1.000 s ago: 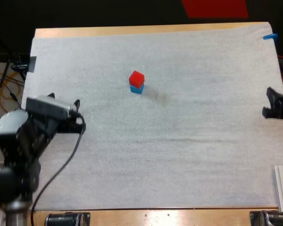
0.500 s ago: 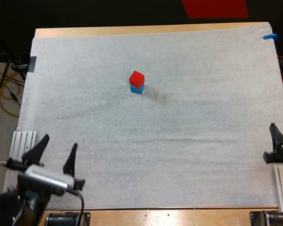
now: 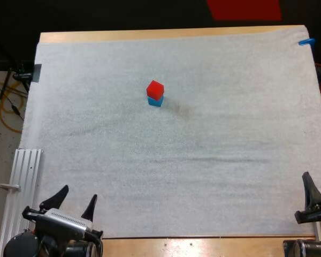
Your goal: Stack red cube on blue cube
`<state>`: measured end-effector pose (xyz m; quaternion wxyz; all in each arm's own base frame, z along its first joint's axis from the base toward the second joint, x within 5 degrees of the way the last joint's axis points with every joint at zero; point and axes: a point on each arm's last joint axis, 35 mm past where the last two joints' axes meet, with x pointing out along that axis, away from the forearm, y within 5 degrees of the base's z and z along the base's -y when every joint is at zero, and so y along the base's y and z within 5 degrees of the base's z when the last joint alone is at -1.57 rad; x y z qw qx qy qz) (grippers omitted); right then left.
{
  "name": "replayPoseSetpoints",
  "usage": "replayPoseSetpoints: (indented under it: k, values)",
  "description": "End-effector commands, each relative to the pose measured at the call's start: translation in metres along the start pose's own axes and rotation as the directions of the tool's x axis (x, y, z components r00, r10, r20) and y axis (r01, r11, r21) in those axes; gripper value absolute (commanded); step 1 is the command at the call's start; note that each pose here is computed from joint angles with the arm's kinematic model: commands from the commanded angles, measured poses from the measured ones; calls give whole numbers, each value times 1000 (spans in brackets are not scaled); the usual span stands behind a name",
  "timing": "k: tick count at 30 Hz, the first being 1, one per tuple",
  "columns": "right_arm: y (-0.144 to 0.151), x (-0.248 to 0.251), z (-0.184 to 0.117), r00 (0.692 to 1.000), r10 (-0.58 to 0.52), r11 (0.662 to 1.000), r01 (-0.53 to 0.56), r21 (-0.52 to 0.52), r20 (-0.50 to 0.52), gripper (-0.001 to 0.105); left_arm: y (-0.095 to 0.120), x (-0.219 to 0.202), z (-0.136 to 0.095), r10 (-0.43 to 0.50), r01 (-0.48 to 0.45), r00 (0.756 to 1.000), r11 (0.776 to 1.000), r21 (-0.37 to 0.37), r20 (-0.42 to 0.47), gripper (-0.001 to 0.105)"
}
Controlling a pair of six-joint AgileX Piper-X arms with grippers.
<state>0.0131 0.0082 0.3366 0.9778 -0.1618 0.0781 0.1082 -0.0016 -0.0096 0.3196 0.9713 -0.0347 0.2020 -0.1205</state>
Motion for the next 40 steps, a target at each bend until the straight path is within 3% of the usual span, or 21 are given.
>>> replayPoseSetpoints:
  k: [1,8,10,15,40]
  values:
    - [1,1,-1,1000,19,1000,-19,-1,-24,59,1,4,-3,-2,2,999,1000,-13,-38,63]
    - [5,14,-19,993,86,996,-85,18,-80,59,6,21,-12,-2,1,998,1000,-17,-62,63]
    - [7,20,-28,989,98,994,-91,65,-109,59,8,30,-16,-2,1,998,1000,-17,-61,63]
    - [9,25,-39,981,117,989,-101,111,-153,59,11,38,-14,-2,2,1000,1000,-10,-11,63]
    - [10,25,-40,978,123,987,-104,119,-166,59,11,39,-14,-3,3,1000,1000,-7,-1,63]
